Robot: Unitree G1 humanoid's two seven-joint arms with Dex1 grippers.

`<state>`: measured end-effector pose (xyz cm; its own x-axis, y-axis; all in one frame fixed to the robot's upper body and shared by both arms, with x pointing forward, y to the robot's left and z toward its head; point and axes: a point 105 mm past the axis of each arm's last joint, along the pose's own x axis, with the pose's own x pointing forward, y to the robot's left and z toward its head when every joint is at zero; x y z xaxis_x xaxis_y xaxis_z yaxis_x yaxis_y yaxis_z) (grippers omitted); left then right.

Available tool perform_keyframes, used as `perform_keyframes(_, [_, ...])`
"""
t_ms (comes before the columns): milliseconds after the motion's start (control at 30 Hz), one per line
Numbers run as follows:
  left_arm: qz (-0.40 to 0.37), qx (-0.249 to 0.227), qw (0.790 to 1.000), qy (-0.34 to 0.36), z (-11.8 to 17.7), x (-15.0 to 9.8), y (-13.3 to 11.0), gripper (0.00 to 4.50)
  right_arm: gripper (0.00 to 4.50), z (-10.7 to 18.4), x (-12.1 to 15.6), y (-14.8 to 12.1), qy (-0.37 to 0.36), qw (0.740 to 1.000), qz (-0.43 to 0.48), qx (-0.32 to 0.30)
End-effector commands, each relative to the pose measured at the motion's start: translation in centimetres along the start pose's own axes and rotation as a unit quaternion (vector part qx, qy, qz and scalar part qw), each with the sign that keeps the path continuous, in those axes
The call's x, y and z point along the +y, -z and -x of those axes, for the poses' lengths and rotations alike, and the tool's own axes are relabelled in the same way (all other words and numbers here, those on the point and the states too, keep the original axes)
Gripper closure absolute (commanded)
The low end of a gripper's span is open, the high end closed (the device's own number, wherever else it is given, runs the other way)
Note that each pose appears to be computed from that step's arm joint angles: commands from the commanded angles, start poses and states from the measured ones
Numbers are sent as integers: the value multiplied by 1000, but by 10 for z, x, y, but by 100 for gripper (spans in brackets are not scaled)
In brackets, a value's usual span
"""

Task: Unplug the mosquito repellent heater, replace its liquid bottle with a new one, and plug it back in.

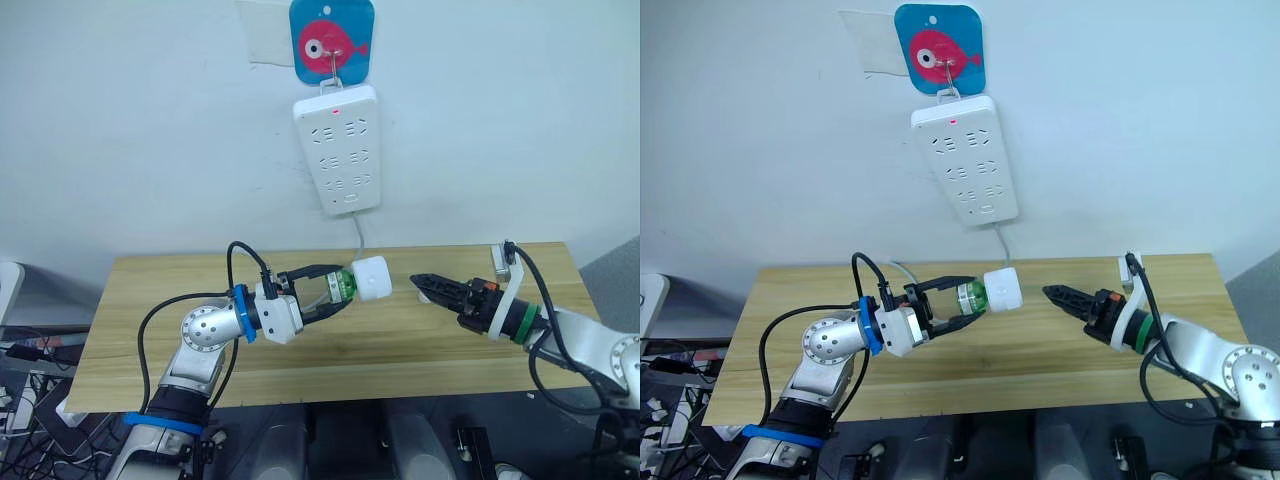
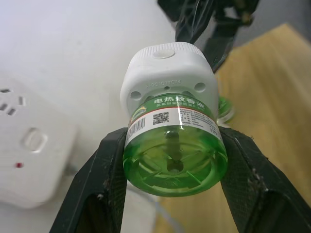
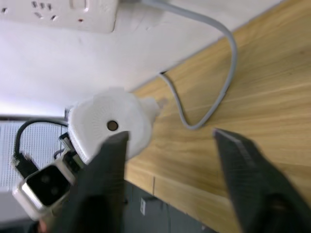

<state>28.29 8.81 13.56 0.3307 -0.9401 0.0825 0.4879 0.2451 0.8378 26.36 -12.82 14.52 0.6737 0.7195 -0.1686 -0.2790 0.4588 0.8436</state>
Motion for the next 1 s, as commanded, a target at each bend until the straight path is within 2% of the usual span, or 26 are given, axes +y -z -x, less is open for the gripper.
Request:
perform_keyframes(33, [-68,-4,998,-4,0,3,-4,224,40,-4,23,-3,-16,996,-41,-76])
perform_keyframes(67, [-78,-3,997,-1,-1,2,-3,224,3,-6,28,-4,-17,993,-62,-96])
perform_keyframes(267, [-115,25,993,7,-13,0,7,224,3,-13,58,9,-22,985,-122,-123])
perform_keyframes(400, [-143,26,989,-14,-19,12,7,224,3,-11,60,15,-4,980,-151,-130])
perform_keyframes(633, [-171,6,985,-21,-19,17,-1,224,3,-7,58,24,29,973,-186,-130])
perform_keyframes(833, [-180,-15,983,-15,-33,13,-6,224,3,-20,76,24,1,973,-200,-111])
perform_keyframes(1000, [-186,-29,982,-18,-39,13,-11,224,3,-29,74,18,9,972,-208,-107])
